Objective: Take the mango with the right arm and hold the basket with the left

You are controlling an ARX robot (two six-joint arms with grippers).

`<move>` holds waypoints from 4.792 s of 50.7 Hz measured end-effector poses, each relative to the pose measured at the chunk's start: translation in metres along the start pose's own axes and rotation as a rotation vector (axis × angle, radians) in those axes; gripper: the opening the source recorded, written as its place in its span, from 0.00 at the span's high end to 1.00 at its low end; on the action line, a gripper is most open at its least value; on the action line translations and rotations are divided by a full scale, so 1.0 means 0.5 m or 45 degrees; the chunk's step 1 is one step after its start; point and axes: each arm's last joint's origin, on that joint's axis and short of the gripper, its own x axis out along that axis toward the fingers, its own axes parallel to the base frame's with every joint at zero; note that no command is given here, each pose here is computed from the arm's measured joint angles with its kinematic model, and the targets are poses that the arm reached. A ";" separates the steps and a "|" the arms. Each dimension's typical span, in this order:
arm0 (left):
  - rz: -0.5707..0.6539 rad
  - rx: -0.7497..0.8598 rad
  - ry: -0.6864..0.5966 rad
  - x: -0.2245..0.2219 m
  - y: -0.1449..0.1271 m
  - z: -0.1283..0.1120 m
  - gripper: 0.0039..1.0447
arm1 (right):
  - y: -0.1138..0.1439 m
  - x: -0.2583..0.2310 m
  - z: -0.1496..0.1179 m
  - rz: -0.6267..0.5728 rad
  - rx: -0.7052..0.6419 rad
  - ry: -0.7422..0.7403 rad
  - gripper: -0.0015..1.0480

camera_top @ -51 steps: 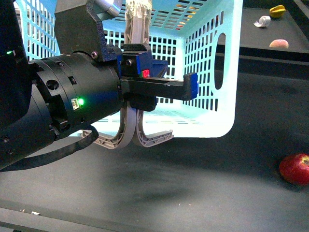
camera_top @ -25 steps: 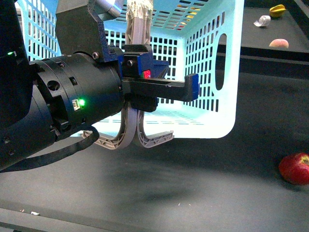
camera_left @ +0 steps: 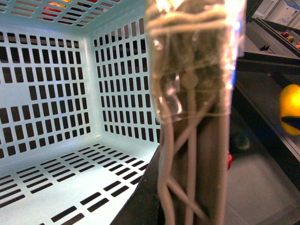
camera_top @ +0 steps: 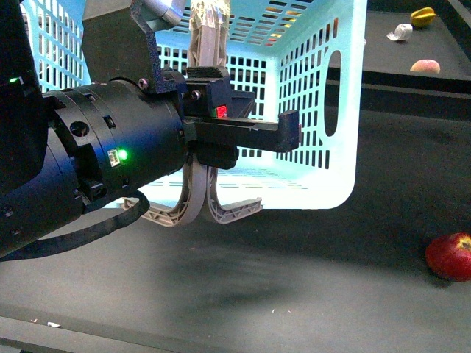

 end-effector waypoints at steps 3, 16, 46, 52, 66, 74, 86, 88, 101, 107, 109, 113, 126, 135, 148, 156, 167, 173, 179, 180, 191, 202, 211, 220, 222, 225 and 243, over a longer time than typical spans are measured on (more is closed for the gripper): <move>-0.003 0.000 0.001 0.000 0.000 0.000 0.95 | 0.031 -0.037 0.032 0.028 0.019 -0.066 0.39; -0.001 0.000 0.000 0.000 0.000 0.000 0.95 | 0.201 -0.152 0.134 0.142 0.105 -0.316 0.39; -0.001 0.000 0.000 0.000 0.000 0.000 0.95 | 0.468 -0.135 0.252 0.362 0.295 -0.429 0.39; -0.001 0.000 0.000 0.000 0.000 0.000 0.95 | 0.493 -0.120 0.269 0.388 0.323 -0.425 0.39; -0.001 0.000 0.000 0.000 0.000 0.000 0.95 | 0.561 -0.077 0.309 0.437 0.337 -0.414 0.39; -0.002 0.000 0.000 0.000 0.000 0.000 0.95 | 0.584 -0.055 0.319 0.426 0.347 -0.407 0.39; -0.002 0.000 0.000 0.000 0.000 0.000 0.95 | 0.614 -0.008 0.318 0.385 0.362 -0.367 0.39; -0.001 0.000 0.000 0.000 0.000 0.000 0.95 | 0.616 -0.002 0.317 0.378 0.367 -0.361 0.39; -0.001 0.000 0.000 0.000 0.000 0.000 0.95 | 0.639 0.036 0.312 0.360 0.393 -0.338 0.39; -0.001 0.000 0.000 0.000 0.000 0.000 0.95 | 0.648 0.045 0.311 0.369 0.399 -0.345 0.30; -0.002 0.000 0.000 0.000 0.000 0.000 0.95 | 0.651 0.046 0.312 0.376 0.399 -0.351 0.25; -0.001 0.000 0.000 0.000 0.000 0.000 0.95 | 0.654 0.044 0.316 0.386 0.405 -0.371 0.15; -0.002 -0.010 0.010 -0.001 0.000 -0.004 0.95 | 0.631 0.005 0.335 0.381 0.459 -0.480 0.08; 0.004 -0.004 0.008 -0.002 0.001 -0.004 0.95 | 0.574 -0.062 0.344 0.331 0.506 -0.581 0.08; 0.002 -0.005 0.009 -0.002 0.001 -0.004 0.95 | 0.480 -0.183 0.290 0.228 0.577 -0.681 0.08; -0.005 -0.007 0.011 -0.002 0.000 -0.004 0.95 | 0.437 -0.260 0.213 0.147 0.617 -0.696 0.08; 0.000 -0.006 0.010 -0.002 0.000 -0.004 0.95 | 0.419 -0.319 0.120 0.016 0.666 -0.676 0.08; 0.001 -0.005 0.009 -0.002 0.001 -0.004 0.95 | 0.420 -0.335 0.085 -0.064 0.674 -0.639 0.08; 0.001 -0.006 0.009 -0.002 0.001 -0.004 0.95 | 0.421 -0.343 0.071 -0.082 0.678 -0.624 0.08; 0.001 -0.007 0.009 -0.002 0.001 -0.004 0.95 | 0.421 -0.344 0.072 -0.081 0.679 -0.628 0.08; -0.002 -0.006 0.010 -0.002 0.000 -0.004 0.95 | 0.416 -0.343 0.066 -0.040 0.556 -0.740 0.17; 0.000 -0.006 0.009 -0.002 0.001 -0.004 0.95 | 0.415 -0.355 0.050 -0.130 0.267 -0.857 0.49; 0.000 -0.006 0.010 -0.002 0.000 -0.004 0.95 | 0.419 -0.355 0.027 -0.145 0.219 -0.864 0.80; -0.001 -0.004 0.010 -0.002 0.000 -0.004 0.95 | 0.421 -0.360 0.020 -0.149 0.208 -0.862 0.98; -0.001 -0.004 0.010 -0.002 0.000 -0.004 0.95 | 0.421 -0.362 0.019 -0.149 0.206 -0.864 0.98; -0.001 -0.006 0.010 -0.002 0.000 -0.004 0.95 | 0.422 -0.365 0.017 -0.149 0.206 -0.866 0.98; 0.000 -0.005 0.009 -0.002 0.001 -0.004 0.95 | 0.424 -0.377 0.008 -0.149 0.205 -0.868 0.98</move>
